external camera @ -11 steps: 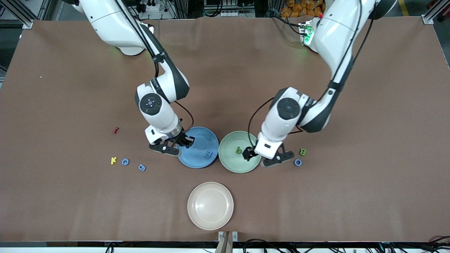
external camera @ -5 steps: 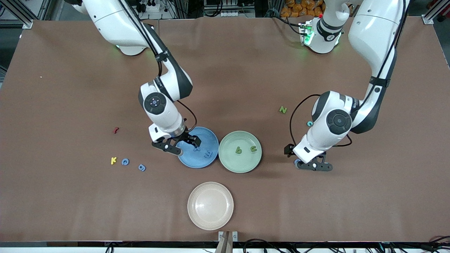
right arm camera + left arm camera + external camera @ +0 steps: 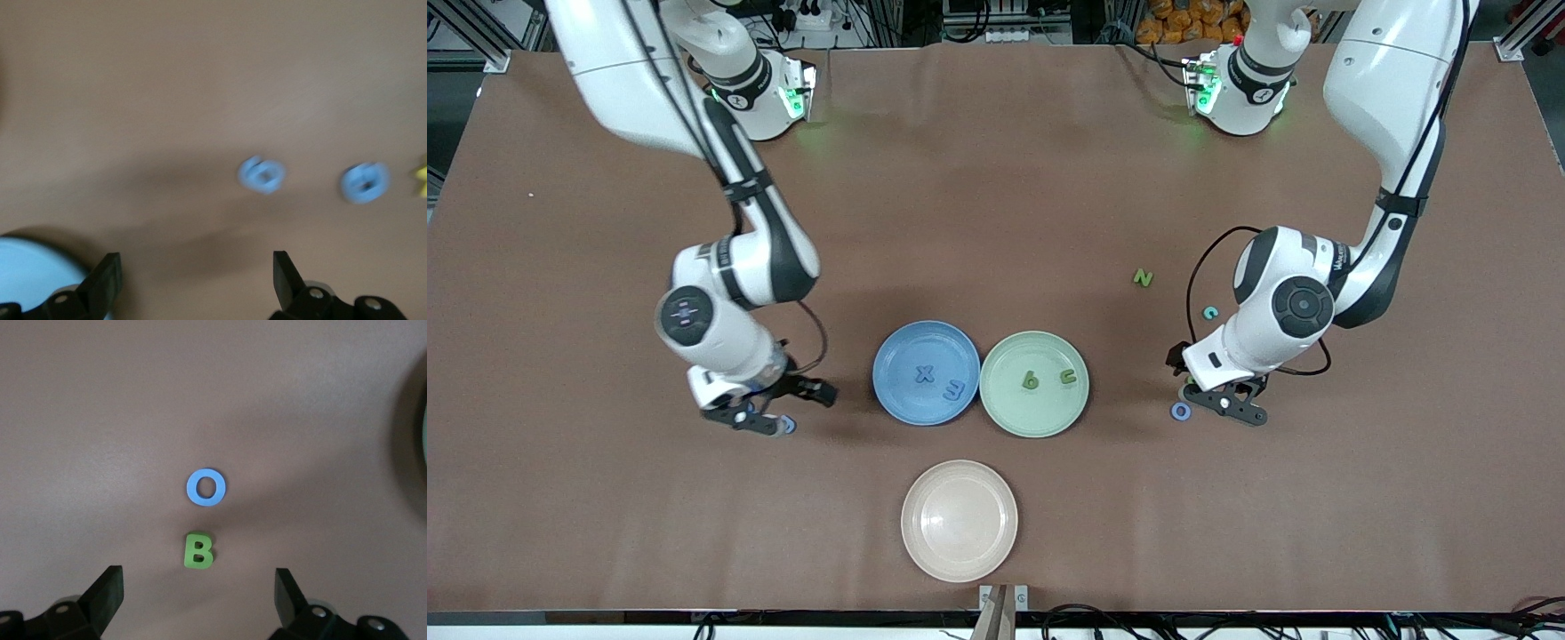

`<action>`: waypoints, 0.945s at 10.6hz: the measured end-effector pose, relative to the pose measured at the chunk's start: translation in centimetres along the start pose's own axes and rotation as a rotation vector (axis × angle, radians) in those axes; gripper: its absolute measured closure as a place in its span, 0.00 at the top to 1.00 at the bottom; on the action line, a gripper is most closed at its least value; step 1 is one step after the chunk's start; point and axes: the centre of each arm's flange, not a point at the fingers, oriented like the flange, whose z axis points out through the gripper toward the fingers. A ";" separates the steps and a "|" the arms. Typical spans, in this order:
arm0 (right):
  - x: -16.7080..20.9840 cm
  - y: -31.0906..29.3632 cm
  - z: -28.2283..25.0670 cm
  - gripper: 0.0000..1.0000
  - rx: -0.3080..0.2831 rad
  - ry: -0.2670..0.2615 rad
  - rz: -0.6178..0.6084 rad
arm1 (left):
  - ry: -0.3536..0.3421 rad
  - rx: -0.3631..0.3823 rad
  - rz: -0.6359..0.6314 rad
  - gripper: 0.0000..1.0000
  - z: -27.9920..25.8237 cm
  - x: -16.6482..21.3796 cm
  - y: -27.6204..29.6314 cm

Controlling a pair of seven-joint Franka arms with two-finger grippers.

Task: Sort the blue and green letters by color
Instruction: 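Release the X onto the blue plate while the left gripper returns to letters, then grasp the green B with the left gripper while the right grasps blue letter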

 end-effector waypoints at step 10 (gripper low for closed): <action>3.7 12.6 5.4 1.00 -0.097 -0.046 -0.187 | 0.026 -0.005 0.077 0.88 3.5 -2.7 -0.8</action>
